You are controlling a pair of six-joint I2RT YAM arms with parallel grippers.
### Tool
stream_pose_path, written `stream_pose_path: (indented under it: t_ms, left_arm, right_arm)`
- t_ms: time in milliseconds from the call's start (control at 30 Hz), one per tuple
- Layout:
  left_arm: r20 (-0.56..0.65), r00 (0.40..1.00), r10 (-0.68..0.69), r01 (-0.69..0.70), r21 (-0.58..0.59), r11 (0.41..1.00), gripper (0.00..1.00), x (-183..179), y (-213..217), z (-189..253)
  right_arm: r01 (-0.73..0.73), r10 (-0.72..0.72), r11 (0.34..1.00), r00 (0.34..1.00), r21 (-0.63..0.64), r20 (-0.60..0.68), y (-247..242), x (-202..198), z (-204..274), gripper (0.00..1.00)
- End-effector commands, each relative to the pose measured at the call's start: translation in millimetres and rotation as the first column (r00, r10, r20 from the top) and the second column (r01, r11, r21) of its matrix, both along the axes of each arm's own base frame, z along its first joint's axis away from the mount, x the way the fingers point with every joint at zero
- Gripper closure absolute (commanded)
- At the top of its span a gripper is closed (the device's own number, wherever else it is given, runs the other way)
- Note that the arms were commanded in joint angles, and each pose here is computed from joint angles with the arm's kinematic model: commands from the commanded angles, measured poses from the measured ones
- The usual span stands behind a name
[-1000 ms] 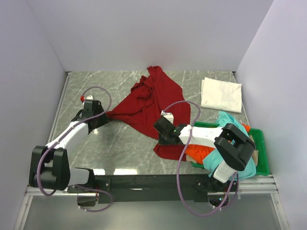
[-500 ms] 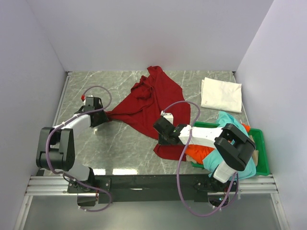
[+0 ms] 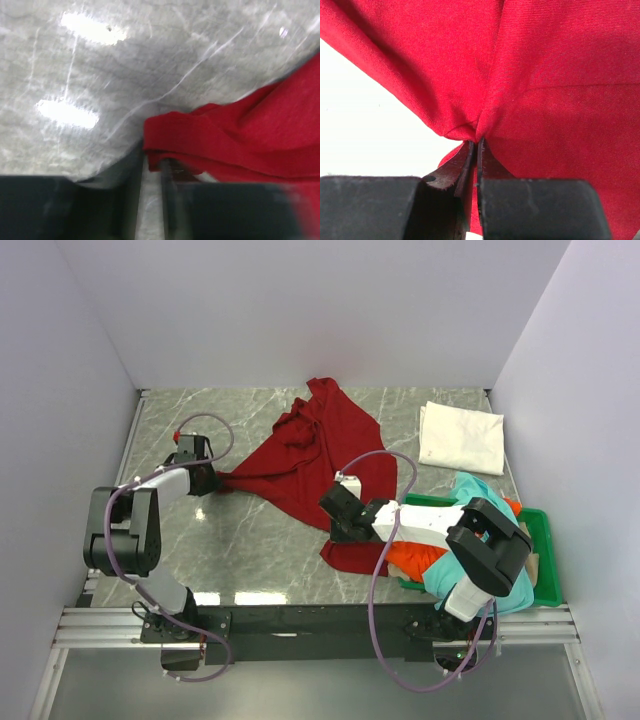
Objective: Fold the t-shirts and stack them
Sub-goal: Flatten the tshirt out
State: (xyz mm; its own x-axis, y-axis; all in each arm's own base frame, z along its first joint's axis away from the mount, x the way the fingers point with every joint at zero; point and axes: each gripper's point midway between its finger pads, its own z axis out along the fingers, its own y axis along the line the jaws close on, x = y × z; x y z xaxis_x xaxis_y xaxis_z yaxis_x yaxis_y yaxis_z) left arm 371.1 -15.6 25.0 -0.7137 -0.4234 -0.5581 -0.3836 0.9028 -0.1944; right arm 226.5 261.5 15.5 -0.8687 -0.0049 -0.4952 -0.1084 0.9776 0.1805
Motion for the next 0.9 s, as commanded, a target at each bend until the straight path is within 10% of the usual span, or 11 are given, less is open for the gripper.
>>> stream_pose_path:
  t_ms: [0,67,600,733,867]
  left_arm:
    - [0.045,0.998,-0.043,0.044,-0.009,0.999,0.87,19.0,-2.3,11.3]
    - [0.056,0.997,-0.046,0.046,-0.015,0.999,0.99,19.9,-3.5,15.6]
    - [0.100,0.994,-0.033,0.028,0.048,0.998,0.99,19.7,9.2,100.7]
    - [0.059,0.998,0.023,-0.026,0.050,0.998,0.82,25.8,32.9,87.6]
    - [0.067,0.996,0.054,-0.055,0.021,0.998,0.45,36.1,44.1,80.6]
  right_arm:
    - [-0.001,0.000,0.998,1.000,-0.063,-0.021,-8.0,-5.5,-4.5,1.00]
    - [0.005,-0.006,0.998,1.000,-0.063,-0.010,-9.2,-4.9,-0.9,1.00]
    - [0.109,-0.095,0.985,0.990,-0.135,0.102,-48.3,1.4,36.3,1.00]
    - [0.109,-0.096,0.986,0.990,-0.125,0.107,-48.9,1.2,39.6,1.00]
    - [0.106,-0.092,0.988,0.989,-0.115,0.116,-48.7,1.6,43.3,1.00]
